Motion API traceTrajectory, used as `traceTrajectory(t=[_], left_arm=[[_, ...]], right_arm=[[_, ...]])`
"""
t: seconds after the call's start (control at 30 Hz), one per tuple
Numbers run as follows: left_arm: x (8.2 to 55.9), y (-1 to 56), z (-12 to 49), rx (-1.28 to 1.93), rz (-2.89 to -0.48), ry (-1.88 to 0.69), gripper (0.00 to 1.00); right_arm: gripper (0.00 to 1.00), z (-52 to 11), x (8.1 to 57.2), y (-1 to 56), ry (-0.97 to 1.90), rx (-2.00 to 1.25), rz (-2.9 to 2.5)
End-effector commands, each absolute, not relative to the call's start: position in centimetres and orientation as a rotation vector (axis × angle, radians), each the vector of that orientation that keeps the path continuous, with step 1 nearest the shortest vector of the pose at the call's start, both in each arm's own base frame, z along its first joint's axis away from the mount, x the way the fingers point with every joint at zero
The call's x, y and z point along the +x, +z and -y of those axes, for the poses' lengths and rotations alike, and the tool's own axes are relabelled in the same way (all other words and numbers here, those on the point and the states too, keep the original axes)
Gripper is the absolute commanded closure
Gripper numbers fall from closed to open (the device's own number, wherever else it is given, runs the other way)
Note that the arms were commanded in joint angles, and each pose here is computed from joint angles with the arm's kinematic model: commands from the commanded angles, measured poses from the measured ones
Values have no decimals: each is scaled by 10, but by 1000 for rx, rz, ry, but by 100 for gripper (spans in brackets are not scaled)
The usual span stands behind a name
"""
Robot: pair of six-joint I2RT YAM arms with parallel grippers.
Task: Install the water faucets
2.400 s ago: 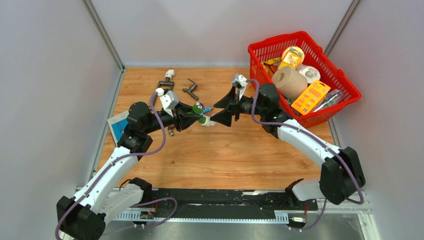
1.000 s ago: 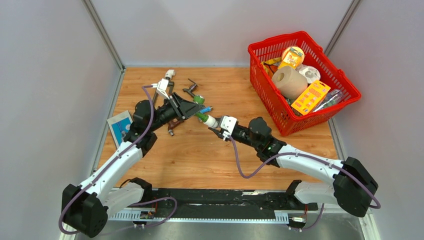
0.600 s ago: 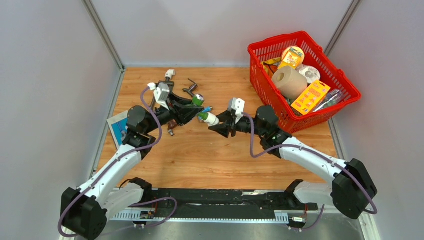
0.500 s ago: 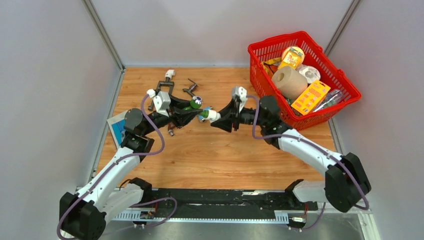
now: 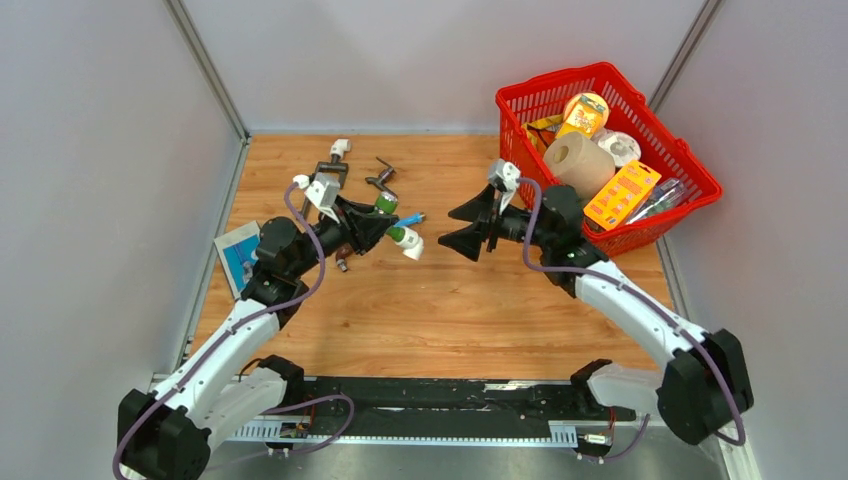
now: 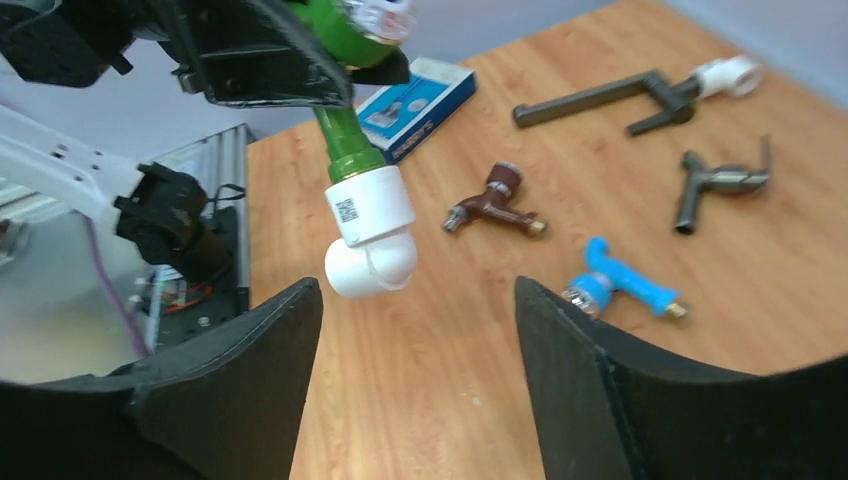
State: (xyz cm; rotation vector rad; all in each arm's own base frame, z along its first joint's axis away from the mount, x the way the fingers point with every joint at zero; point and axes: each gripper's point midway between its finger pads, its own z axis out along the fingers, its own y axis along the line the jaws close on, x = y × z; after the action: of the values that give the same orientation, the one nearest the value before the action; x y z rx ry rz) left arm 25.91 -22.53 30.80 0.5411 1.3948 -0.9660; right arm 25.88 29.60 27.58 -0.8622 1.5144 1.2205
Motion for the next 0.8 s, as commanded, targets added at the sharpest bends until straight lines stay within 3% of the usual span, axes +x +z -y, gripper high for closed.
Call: traceTrajectory(t=[0.0,0.17,0.47,0.77], left_arm=[[277,331,209,135,-1521,-1071,100],[287,309,205,-131,-1700,-1128,100],[283,301,223,-158,-1823,-1241,100],[279,306,230,-134,-1837,-1297,100]], right_arm=[[23,-280,258,293,914,-967,-1296],[14,-292,229,290,671,-1105,-1091],[9,-318,217,278,436,-1162,-1019],[12,-335,236,252,167,-1171,-1032]])
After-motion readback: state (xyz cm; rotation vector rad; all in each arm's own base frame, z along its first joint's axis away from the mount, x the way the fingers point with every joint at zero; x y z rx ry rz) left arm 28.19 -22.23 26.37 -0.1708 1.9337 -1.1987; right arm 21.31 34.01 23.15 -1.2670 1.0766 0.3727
